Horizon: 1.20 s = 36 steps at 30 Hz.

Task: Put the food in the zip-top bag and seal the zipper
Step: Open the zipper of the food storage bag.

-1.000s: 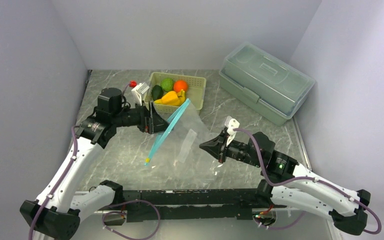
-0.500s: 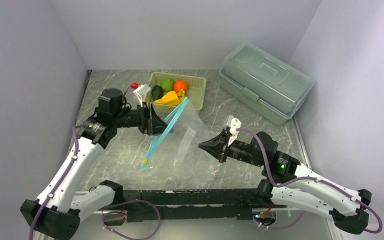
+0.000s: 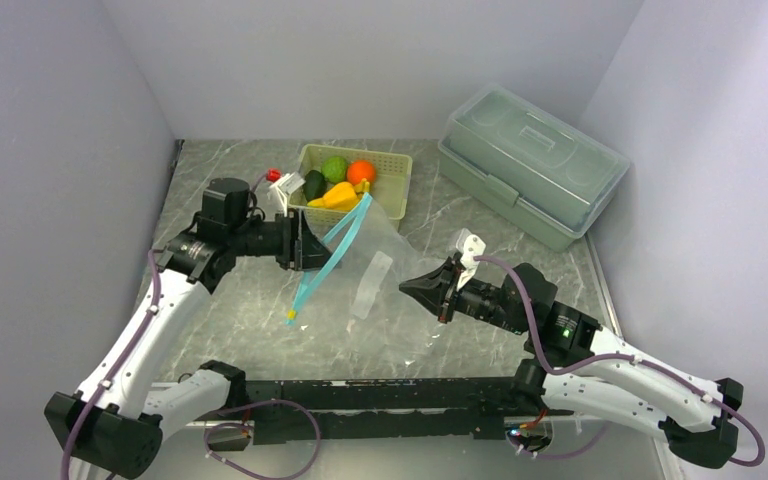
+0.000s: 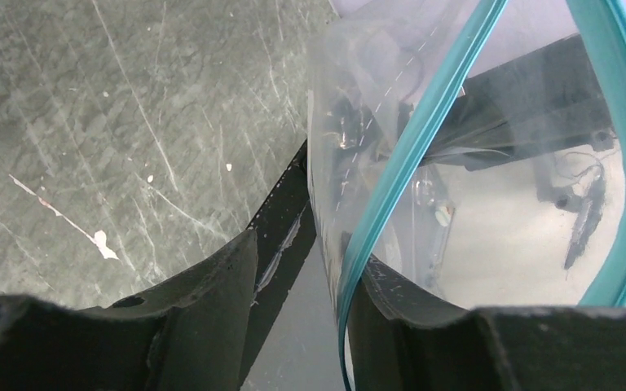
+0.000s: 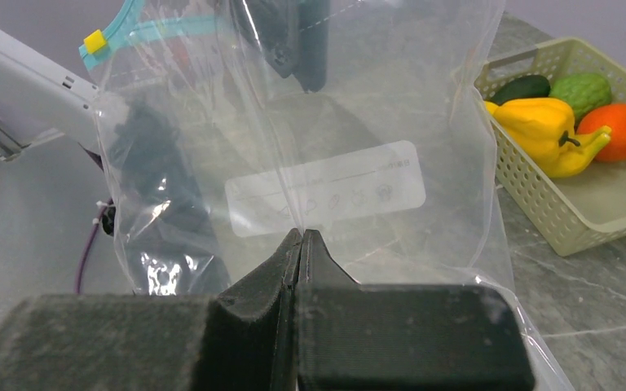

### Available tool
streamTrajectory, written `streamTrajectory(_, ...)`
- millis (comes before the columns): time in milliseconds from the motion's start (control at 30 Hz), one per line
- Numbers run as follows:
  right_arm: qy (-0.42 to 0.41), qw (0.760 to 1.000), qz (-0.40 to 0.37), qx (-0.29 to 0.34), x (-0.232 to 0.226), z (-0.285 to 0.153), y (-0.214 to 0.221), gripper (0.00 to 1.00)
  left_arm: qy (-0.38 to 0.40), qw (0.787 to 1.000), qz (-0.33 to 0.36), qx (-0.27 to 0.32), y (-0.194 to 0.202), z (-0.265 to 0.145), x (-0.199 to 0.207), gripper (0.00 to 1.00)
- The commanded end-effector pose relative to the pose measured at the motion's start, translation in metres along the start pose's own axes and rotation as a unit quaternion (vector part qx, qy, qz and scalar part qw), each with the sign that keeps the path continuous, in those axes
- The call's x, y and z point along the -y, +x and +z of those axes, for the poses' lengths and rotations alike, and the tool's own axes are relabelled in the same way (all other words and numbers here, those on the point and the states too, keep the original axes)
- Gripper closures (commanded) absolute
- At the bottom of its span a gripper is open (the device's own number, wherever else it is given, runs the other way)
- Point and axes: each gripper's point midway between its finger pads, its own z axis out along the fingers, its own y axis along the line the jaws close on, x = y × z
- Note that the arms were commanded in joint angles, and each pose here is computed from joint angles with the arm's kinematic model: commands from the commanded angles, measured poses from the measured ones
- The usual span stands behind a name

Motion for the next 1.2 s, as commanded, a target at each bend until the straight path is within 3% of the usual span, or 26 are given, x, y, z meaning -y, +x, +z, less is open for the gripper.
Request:
streamTrajectory(0,0.008,0.999,-0.008,0.034,0.000,-0.005,-0.026,1.00,-0.002,1.000,0.027,0.011,-0.010,-0.008,0.008,0.55)
streamTrajectory(100,0.014,1.000,-0.005,0.027,0.003,-0.004,-0.020,1.00,-0.012,0.999,0.031,0.015,-0.014,-0.011,0.008,0.62)
streamTrajectory(200,0.020,1.000,-0.005,0.020,0.005,-0.004,-0.016,1.00,-0.017,0.999,0.035,0.019,-0.019,-0.016,0.010,0.63)
streamTrajectory(400,0.020,1.000,-0.003,0.015,0.005,-0.003,-0.012,1.00,-0.008,0.999,0.034,0.020,-0.020,-0.017,0.013,0.64)
streamTrajectory(667,0.014,1.000,-0.005,0.022,0.003,0.002,-0.018,1.00,0.015,1.000,0.026,0.006,-0.014,-0.011,0.009,0.55)
streamTrajectory(1167,0.010,0.999,-0.017,0.027,0.000,0.014,-0.030,1.00,0.000,1.000,0.019,-0.019,0.002,-0.008,-0.007,0.58)
